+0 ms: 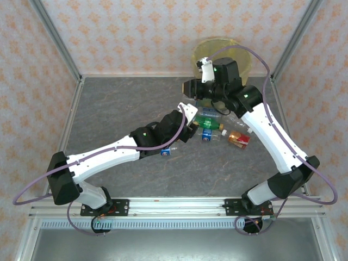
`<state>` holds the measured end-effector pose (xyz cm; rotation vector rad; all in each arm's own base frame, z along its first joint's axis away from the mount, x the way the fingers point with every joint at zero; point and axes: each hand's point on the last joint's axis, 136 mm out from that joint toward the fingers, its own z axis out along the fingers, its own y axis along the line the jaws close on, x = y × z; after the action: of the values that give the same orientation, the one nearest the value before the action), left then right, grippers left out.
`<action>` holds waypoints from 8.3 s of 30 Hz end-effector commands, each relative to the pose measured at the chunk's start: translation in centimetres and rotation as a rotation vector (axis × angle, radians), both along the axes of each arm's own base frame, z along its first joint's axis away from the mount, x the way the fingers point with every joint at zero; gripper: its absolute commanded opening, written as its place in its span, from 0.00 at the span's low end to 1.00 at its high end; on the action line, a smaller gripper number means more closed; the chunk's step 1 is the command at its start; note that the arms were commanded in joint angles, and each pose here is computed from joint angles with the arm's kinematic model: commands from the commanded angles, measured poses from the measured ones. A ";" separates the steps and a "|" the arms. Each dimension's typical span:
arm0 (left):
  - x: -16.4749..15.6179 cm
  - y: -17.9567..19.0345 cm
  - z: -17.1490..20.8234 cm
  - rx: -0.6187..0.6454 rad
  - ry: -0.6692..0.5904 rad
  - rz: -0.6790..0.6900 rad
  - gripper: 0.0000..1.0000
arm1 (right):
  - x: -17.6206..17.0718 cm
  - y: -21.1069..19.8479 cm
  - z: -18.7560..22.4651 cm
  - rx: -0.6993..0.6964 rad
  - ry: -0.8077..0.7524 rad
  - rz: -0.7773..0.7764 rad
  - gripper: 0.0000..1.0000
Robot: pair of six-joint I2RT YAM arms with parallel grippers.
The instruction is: Put the plastic bottles in the bin
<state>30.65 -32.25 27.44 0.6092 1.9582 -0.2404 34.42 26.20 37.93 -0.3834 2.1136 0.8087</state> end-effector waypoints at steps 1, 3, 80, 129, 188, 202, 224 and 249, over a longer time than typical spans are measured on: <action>0.1 0.9 1.6 -0.030 -0.025 0.034 0.71 | -0.7 -0.7 2.9 0.068 -0.057 -0.041 0.09; 0.0 1.3 2.1 -0.052 -0.031 0.052 0.82 | -0.3 -1.4 3.2 0.070 -0.075 -0.087 0.09; -4.6 16.1 2.5 -0.523 -0.012 0.512 0.99 | 18.2 -17.9 8.0 0.141 -0.266 -0.783 1.00; -7.1 16.1 -19.5 -0.972 0.899 1.086 0.94 | -0.9 -15.9 -4.0 0.187 -0.091 -0.578 1.00; -6.3 8.2 -22.3 -1.043 0.965 1.102 0.90 | -3.2 -18.6 -3.4 0.299 -0.076 -0.726 1.00; -4.4 7.2 -21.2 -1.006 0.908 1.104 0.90 | -3.2 -18.2 -4.0 0.289 -0.068 -0.709 1.00; -3.0 7.3 -23.7 -0.977 0.933 1.218 0.82 | -3.8 -18.6 -4.5 0.278 -0.067 -0.720 1.00; -2.5 9.4 -24.8 -0.911 0.895 1.235 0.75 | -3.8 -18.7 -5.0 0.286 -0.052 -0.729 1.00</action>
<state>28.80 -24.20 4.12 -1.5077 2.2885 -0.7005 30.75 7.89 32.44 0.4705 1.8770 0.6296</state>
